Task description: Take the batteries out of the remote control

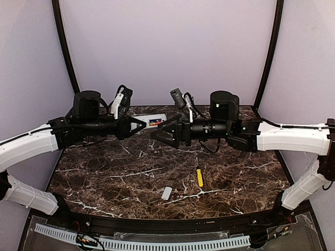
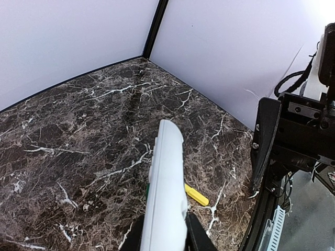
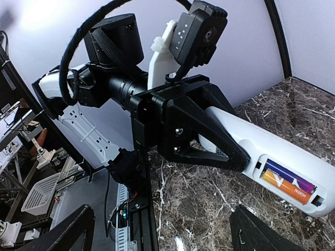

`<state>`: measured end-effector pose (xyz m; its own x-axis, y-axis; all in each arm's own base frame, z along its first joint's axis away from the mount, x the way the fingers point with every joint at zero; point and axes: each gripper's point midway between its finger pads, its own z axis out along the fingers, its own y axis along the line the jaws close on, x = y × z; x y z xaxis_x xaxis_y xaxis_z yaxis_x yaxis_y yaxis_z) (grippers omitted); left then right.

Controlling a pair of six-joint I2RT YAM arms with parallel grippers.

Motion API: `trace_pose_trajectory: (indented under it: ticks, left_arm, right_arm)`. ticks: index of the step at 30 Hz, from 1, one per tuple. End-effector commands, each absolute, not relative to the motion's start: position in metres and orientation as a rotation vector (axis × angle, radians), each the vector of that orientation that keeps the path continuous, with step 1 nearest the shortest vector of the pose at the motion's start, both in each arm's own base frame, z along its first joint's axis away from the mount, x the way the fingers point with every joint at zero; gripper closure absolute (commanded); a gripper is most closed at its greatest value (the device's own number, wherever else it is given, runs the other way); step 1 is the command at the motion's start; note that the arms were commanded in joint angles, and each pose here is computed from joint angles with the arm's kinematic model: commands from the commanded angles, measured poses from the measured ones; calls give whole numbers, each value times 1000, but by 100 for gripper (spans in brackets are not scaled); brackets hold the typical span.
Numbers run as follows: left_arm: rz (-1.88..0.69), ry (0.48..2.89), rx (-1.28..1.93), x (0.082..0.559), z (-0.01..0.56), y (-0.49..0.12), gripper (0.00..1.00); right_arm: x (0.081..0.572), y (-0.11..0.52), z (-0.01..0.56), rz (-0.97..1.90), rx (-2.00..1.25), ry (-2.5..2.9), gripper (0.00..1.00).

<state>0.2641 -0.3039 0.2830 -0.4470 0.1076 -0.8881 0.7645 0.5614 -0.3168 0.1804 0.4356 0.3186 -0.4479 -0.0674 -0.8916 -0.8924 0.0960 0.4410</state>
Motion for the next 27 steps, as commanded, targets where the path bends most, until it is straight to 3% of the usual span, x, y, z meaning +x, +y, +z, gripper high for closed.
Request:
trace_pose_trajectory:
  ticks: [1, 15, 27]
  left_arm:
    - [-923, 1846, 728, 263, 297, -306, 100]
    - [-1006, 1873, 749, 256, 283, -326, 100]
    - [-1118, 1974, 717, 228, 235, -359, 100]
  right_arm:
    - [183, 425, 325, 1377, -927, 1650, 11]
    - [212, 350, 283, 1041, -600, 1890, 8]
    - [220, 283, 248, 889, -380, 2023, 5]
